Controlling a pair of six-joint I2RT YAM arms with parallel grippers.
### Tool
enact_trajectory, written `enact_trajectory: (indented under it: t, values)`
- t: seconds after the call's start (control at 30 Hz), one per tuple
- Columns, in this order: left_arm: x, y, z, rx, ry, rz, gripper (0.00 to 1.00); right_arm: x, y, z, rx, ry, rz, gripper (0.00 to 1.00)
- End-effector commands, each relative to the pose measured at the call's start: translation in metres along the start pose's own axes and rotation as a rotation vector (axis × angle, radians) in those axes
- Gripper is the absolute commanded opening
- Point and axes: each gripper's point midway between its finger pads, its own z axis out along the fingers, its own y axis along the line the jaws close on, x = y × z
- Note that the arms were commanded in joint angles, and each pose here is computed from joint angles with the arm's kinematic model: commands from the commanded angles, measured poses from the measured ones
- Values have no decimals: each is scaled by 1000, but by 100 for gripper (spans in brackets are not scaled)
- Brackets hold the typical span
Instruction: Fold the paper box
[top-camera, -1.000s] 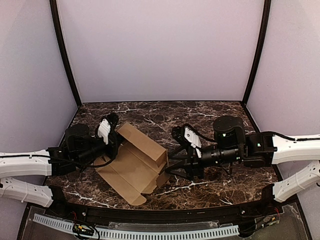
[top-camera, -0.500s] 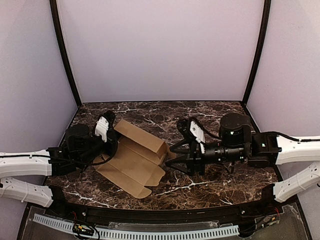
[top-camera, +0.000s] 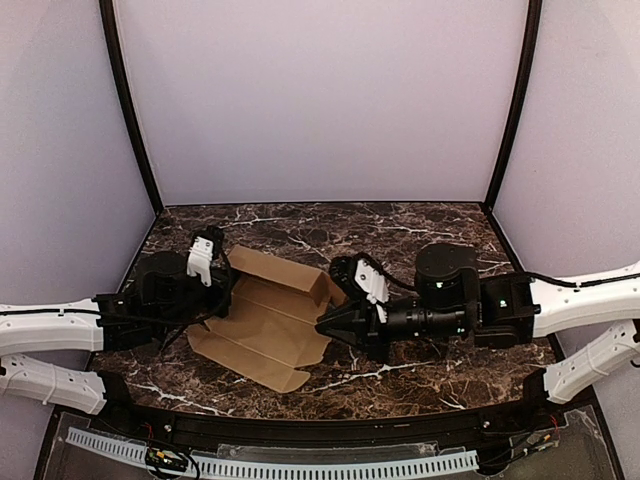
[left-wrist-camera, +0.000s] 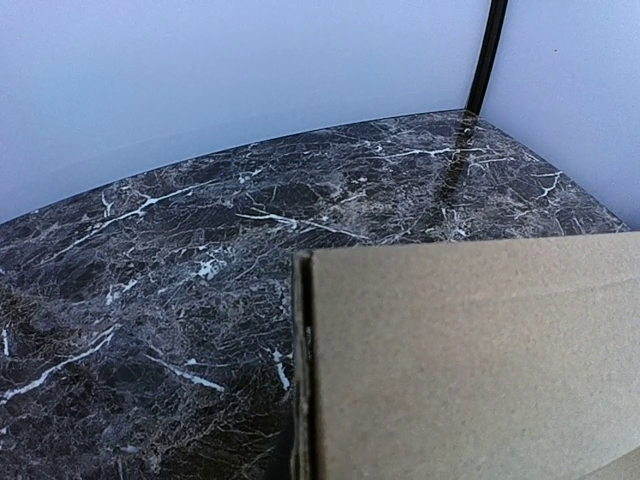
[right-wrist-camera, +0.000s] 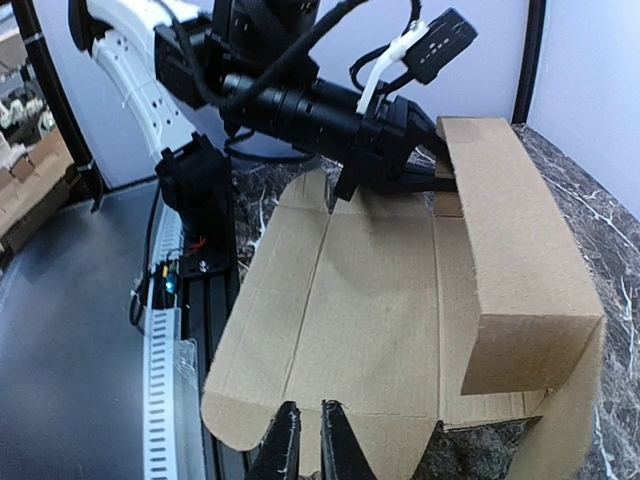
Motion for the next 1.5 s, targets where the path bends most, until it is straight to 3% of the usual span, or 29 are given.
enact_trajectory:
  t: [0.0, 0.1, 0.43, 0.9, 1.47]
  values:
    - [-5, 1, -2, -12, 22, -90, 1, 13, 6, 18, -10, 30, -8, 5]
    - [-4, 2, -2, -23, 39, -113, 1, 24, 5, 24, 3, 55, -7, 0]
    - [4, -10, -2, 36, 82, -265, 1, 40, 2, 22, 36, 51, 15, 0]
    - [7, -31, -5, 155, 120, -468, 1, 23, 6, -7, 57, -120, 40, 0]
    - [10, -77, -3, 421, 165, -741, 1, 4, 17, -15, 14, -268, 47, 0]
